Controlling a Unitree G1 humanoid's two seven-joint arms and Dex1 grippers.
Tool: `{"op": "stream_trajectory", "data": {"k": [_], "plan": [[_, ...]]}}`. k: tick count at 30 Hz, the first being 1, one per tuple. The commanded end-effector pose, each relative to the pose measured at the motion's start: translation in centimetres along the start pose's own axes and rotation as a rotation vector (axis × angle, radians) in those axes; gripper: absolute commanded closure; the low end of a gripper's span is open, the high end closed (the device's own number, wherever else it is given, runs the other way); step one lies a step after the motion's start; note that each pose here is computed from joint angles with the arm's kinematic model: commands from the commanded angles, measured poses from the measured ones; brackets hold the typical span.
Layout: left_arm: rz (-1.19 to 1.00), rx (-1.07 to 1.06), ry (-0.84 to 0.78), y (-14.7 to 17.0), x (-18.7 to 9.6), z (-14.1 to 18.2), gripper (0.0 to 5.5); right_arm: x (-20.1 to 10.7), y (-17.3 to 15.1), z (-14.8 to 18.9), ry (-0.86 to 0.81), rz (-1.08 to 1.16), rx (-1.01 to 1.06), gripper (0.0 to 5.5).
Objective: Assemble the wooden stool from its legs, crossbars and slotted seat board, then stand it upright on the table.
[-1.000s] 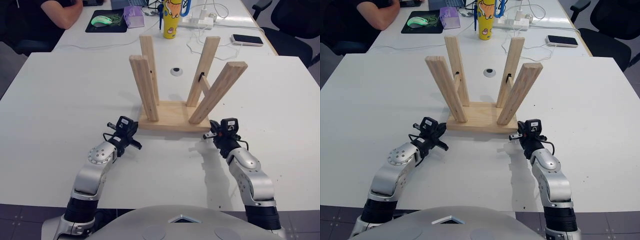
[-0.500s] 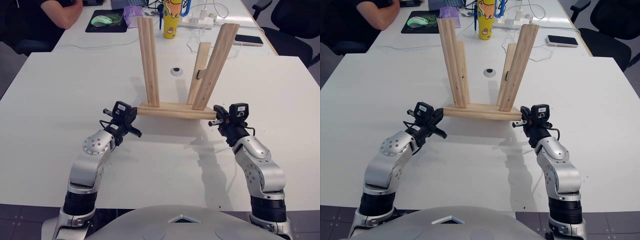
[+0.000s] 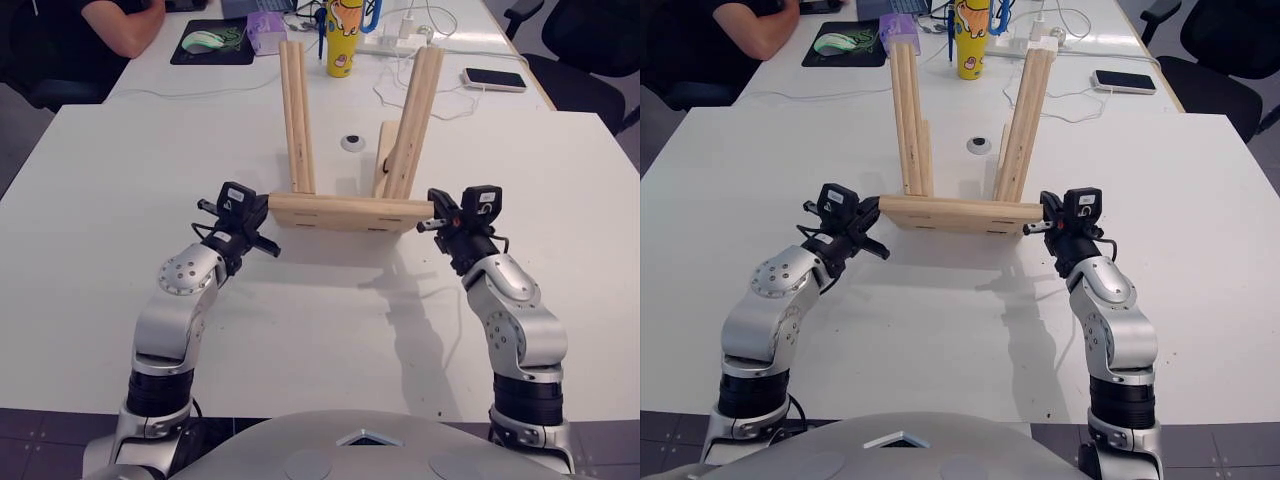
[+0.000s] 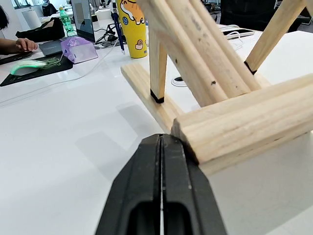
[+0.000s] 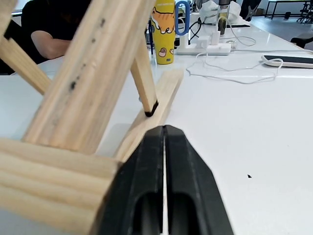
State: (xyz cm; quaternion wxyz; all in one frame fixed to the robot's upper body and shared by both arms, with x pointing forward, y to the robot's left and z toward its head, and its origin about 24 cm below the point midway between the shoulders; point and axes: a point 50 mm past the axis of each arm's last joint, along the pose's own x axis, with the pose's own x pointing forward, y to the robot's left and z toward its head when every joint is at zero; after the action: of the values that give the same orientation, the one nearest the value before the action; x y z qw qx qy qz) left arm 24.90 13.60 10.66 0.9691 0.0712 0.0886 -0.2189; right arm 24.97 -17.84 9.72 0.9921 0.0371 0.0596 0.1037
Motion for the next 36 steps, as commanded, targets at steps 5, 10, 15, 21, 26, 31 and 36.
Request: {"op": "stream_trajectory", "data": {"k": [5,10,15,21,26,31,36], "plan": [[0.018,0.071,-0.137,-0.8,2.2,0.7,5.50,3.0,2.1,0.9,-0.150,0.057,0.018,5.48],[0.289,0.189,-0.244,2.5,0.5,0.6,5.50,2.1,-1.8,1.5,-0.277,-0.158,-0.075,5.48],[0.251,0.139,-0.204,3.5,-1.0,-2.3,5.50,1.4,-3.9,-0.5,-0.182,-0.057,-0.094,5.48],[-0.057,0.036,-0.194,7.9,-4.1,-2.9,4.71,0.0,-9.1,-1.3,-0.008,0.259,-0.060,4.69],[-0.409,0.006,-0.098,10.1,-4.3,-2.3,3.98,-0.6,-10.9,-1.4,0.196,0.576,-0.043,3.92],[-0.556,0.002,-0.032,11.7,-2.3,-1.8,3.27,1.7,-9.7,-0.7,0.297,0.812,-0.111,3.20],[-0.608,0.026,-0.008,12.3,0.4,-1.9,2.54,4.2,-8.0,-0.5,0.295,0.895,-0.165,2.43]]}}
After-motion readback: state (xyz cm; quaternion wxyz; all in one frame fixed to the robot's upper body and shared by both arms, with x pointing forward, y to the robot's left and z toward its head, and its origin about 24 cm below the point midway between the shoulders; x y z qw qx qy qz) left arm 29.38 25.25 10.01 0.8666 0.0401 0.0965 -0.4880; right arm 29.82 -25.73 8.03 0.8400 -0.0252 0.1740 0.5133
